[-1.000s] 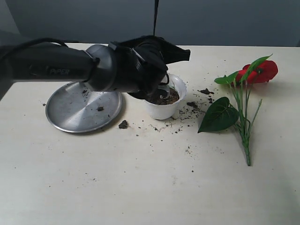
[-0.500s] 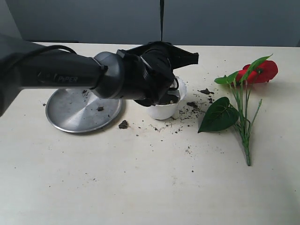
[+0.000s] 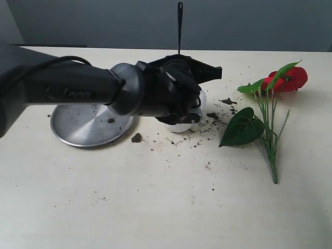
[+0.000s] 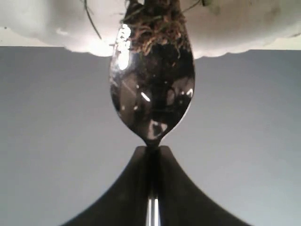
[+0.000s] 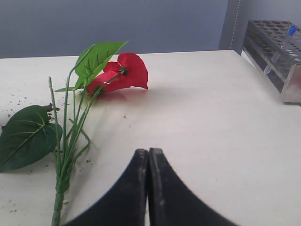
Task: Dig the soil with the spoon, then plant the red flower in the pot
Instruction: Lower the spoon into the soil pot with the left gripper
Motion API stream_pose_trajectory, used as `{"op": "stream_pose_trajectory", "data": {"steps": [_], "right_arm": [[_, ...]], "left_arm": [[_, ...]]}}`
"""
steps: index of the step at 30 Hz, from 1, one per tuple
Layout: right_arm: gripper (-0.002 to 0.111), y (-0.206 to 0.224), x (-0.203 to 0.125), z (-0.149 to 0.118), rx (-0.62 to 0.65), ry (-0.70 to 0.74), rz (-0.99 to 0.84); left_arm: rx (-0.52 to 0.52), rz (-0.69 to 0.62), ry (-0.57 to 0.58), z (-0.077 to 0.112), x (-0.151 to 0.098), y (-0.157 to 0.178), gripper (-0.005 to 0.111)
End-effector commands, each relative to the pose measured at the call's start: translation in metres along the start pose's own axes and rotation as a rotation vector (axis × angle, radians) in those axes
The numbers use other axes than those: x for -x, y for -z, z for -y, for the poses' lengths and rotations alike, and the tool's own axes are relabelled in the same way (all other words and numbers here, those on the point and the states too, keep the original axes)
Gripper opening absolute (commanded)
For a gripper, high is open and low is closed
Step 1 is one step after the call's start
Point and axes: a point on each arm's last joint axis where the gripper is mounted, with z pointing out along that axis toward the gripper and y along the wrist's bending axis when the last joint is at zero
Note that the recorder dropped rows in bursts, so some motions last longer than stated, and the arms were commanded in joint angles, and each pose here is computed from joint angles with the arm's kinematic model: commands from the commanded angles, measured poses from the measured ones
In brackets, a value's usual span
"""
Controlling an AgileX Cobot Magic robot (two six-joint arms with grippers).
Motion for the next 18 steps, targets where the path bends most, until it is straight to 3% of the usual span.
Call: {"op": "stream_pose_trajectory", "data": {"steps": [1,18], "right_arm": [[0.000,0.0000,-0.0002,-0.0001,0.002,0.001,0.005],[0.000,0.0000,-0.0002,-0.0001,0.002,0.001,0.005]], "left_arm": [[-0.017,0.007,0.002,0.0010,-0.0005,0.0023,0.000],[0.028,0.016,-0.023,0.0063,-0.0080,-0.0076,0.000]]}}
